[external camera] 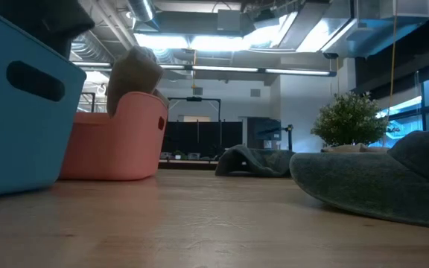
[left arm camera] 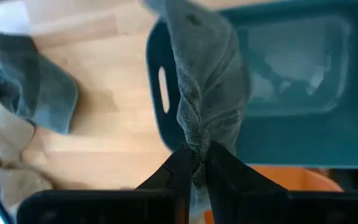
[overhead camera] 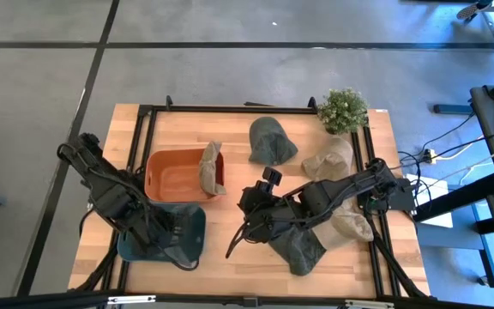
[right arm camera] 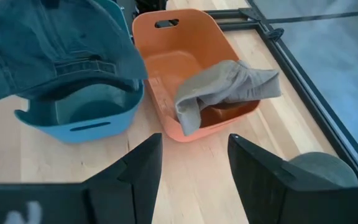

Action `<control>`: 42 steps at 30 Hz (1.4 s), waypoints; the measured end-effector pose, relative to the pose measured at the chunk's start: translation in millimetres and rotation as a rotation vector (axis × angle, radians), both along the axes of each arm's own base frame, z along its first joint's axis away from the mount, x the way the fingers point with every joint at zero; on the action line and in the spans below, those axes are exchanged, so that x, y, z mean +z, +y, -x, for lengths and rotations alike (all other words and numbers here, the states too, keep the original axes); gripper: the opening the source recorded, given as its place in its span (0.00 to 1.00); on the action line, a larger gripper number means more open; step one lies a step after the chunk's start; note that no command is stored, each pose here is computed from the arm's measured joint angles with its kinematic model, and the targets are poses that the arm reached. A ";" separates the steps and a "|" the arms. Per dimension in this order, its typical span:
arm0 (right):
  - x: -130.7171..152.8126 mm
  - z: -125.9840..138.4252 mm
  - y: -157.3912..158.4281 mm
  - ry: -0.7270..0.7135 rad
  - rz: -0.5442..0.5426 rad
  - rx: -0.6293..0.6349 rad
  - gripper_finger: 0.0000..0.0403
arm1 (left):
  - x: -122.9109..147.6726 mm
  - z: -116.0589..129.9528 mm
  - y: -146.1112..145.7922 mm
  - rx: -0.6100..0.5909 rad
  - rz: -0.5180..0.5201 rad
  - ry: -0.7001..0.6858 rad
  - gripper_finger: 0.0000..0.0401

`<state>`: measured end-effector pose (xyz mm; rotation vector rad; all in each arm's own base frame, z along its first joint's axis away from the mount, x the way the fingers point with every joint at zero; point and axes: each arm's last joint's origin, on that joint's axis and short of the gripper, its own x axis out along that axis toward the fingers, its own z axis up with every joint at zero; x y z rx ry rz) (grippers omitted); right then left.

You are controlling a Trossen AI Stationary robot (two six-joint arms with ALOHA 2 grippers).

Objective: Pick & Place hat
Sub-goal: Put the bottom left gray cap into the blue bin, then put the bottom gray cap into the blue bin

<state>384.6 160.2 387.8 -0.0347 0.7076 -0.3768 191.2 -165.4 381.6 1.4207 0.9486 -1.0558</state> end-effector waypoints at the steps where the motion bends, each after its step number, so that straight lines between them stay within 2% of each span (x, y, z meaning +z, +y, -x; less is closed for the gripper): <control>1: -0.1 0.0 0.0 0.001 0.001 0.000 0.46 | -2.2 -1.1 -0.3 0.008 -0.013 -0.012 0.07; 8: -0.2 0.2 -0.1 0.003 0.004 0.000 0.46 | -11.7 -11.1 -1.0 0.053 -0.004 -0.061 0.12; 14: -0.4 0.2 -0.1 0.005 0.002 0.002 0.46 | -12.2 -19.4 5.9 0.132 0.019 -0.066 0.12; 22: -0.9 0.4 0.6 0.018 -0.018 0.022 0.46 | -11.6 -22.7 4.7 0.127 0.091 -0.050 0.14; 33: -1.1 0.6 0.6 0.021 -0.016 0.023 0.46 | -11.2 -23.9 6.0 0.167 0.056 -0.093 0.23; 39: -1.6 1.2 0.3 0.029 -0.013 0.022 0.46 | -6.4 -24.7 10.4 0.206 -0.035 -0.190 0.27; 42: -1.8 1.4 0.3 0.031 -0.014 0.021 0.46 | 8.9 -22.3 18.8 0.253 0.037 -0.224 0.27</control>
